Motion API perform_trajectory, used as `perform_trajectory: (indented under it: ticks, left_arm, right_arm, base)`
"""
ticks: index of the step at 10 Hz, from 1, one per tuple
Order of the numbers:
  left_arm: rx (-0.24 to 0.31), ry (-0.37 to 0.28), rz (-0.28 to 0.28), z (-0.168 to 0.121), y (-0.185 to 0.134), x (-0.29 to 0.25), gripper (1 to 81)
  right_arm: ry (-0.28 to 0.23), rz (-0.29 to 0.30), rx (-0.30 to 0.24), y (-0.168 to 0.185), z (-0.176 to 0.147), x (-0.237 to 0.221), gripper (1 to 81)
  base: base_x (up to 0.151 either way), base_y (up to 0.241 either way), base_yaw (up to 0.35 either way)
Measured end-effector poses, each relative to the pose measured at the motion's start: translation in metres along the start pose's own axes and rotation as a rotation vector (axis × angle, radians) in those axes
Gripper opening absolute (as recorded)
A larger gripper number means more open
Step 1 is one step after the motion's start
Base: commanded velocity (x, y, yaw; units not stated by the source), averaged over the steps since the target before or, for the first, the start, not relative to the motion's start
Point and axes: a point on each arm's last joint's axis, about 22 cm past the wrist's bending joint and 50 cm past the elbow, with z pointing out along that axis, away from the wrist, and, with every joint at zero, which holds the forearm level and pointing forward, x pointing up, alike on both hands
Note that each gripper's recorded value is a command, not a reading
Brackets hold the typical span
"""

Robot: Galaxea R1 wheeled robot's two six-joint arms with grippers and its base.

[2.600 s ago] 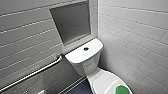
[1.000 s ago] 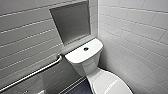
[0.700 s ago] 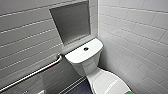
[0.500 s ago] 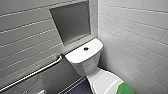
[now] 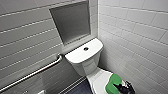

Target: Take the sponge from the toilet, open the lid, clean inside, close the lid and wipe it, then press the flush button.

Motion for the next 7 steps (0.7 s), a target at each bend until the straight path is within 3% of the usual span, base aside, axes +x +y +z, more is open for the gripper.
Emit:
perform_trajectory:
  ticks: [4, 7]
  left_arm:
    - [0.013, -0.002, -0.003, -0.001, -0.007, -0.001, 81.1]
    - [0.011, -0.002, -0.002, 0.000, -0.005, -0.001, 81.1]
  right_arm:
    - [-0.113, -0.011, 0.041, -0.046, 0.078, -0.032, 1.0]
    - [-0.193, -0.027, 0.050, -0.065, 0.111, -0.063, 1.0]
  base:
    - [0.000, 0.000, 0.000]
    - [0.000, 0.000, 0.000]
